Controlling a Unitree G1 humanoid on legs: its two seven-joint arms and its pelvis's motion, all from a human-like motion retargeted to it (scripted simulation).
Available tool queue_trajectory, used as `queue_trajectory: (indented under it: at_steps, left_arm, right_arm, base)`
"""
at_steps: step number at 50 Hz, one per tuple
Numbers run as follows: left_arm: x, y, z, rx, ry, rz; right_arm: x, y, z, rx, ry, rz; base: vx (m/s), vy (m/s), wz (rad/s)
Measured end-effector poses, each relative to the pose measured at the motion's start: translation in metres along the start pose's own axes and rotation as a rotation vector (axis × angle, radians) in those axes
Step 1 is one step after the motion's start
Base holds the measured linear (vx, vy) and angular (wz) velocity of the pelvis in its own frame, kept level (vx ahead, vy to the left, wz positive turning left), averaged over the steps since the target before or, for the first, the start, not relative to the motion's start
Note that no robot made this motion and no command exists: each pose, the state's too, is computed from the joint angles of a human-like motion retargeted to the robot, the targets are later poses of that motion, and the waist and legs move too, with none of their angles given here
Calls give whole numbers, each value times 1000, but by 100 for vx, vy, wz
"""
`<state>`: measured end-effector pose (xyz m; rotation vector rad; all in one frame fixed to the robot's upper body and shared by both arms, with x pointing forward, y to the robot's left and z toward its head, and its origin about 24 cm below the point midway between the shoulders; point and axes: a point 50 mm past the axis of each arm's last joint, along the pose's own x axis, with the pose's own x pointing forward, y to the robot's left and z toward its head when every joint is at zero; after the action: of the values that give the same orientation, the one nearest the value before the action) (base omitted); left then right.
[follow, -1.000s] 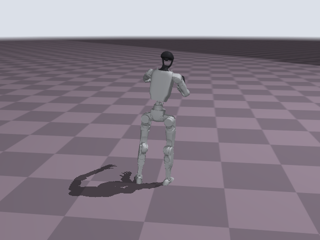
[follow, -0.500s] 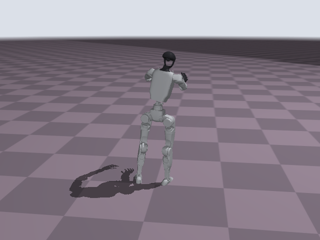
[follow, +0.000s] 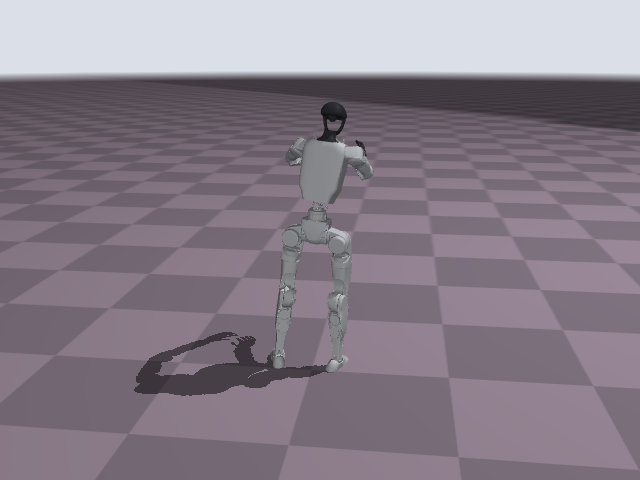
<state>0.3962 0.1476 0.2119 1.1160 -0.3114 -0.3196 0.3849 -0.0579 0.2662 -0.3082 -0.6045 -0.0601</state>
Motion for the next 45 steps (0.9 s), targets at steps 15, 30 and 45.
queue_trajectory:
  at_steps: [15, 30, 45]
  left_arm:
    - [-5, 38, 0, 6, 15, 142]
    - [-12, 22, -12, 41, 38, 60]
    - [-10, 44, -25, 68, 106, 152]
  right_arm:
    - [-97, -10, -33, 339, 83, 99]
    - [-59, -20, 14, 149, -196, 45]
    - [-44, 10, -22, -19, -14, 60]
  base:
    - [0, 0, 0]
    - [-2, 3, -9]
    - [0, 0, 3]
